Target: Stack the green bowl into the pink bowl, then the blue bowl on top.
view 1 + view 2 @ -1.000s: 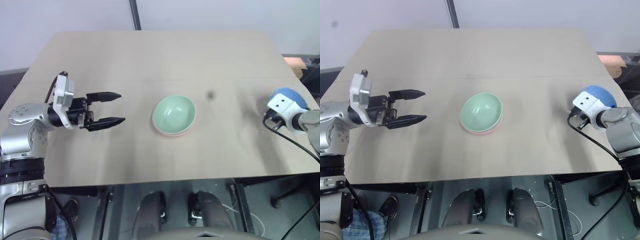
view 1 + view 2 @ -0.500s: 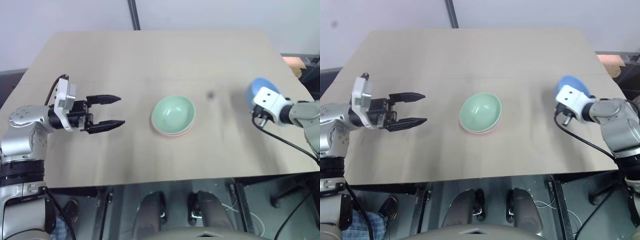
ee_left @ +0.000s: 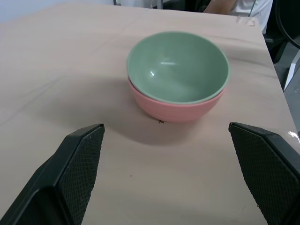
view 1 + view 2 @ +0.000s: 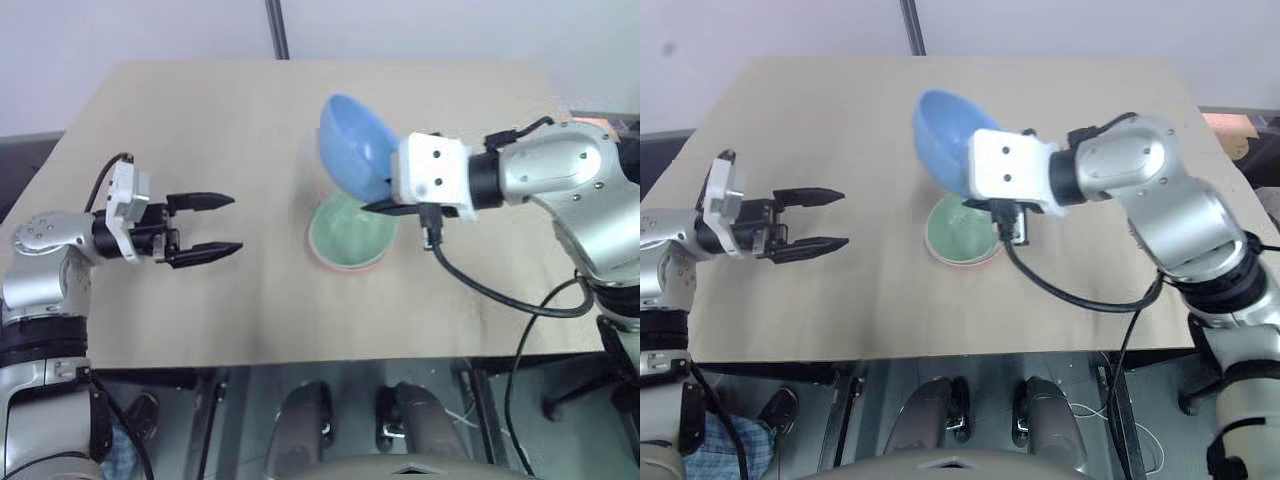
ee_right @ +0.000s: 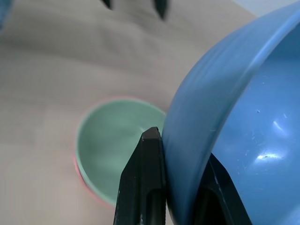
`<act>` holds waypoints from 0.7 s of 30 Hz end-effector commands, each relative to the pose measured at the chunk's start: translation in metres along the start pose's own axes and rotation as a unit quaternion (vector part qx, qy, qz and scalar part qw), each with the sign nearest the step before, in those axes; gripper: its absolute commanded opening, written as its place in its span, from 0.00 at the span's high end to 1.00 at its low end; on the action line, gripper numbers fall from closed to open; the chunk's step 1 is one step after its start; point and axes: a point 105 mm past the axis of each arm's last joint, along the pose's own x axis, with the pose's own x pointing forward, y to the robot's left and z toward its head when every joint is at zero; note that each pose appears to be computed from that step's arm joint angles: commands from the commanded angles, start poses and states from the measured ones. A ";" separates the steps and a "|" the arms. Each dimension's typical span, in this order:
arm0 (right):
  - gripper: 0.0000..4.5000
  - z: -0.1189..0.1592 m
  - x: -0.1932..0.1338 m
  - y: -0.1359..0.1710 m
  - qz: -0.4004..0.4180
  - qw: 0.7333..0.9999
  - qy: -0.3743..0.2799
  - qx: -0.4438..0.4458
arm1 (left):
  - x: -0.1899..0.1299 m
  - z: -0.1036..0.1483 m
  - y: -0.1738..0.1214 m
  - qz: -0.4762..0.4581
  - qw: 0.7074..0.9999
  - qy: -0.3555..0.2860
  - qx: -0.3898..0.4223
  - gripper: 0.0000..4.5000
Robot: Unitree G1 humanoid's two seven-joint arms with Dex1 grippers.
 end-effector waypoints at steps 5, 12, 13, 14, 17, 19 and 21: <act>0.99 0.015 0.020 0.006 0.014 0.998 -0.007 -0.056 | 0.000 0.007 0.005 -0.010 1.000 0.002 0.018 0.00; 0.41 0.013 0.018 -0.008 -0.019 0.999 0.004 -0.043 | 0.000 0.007 0.006 -0.017 1.000 0.003 0.020 0.00; 0.41 0.012 0.015 -0.012 -0.028 0.999 0.006 -0.038 | 0.000 0.008 0.006 -0.018 1.000 0.003 0.020 0.00; 0.41 0.012 0.010 -0.017 -0.036 0.999 0.007 -0.032 | 0.001 0.008 0.007 -0.018 1.000 0.002 0.020 0.00; 0.41 0.010 -0.002 -0.026 -0.057 0.998 0.009 -0.006 | 0.001 0.007 0.007 -0.019 1.000 0.001 0.019 0.00; 0.41 0.004 -0.012 -0.027 -0.064 0.998 0.014 0.016 | 0.001 0.008 0.007 -0.020 1.000 -0.001 0.017 0.00; 0.41 -0.007 -0.023 -0.026 -0.073 0.996 0.027 0.043 | 0.001 0.008 0.008 -0.018 1.000 -0.001 0.016 0.00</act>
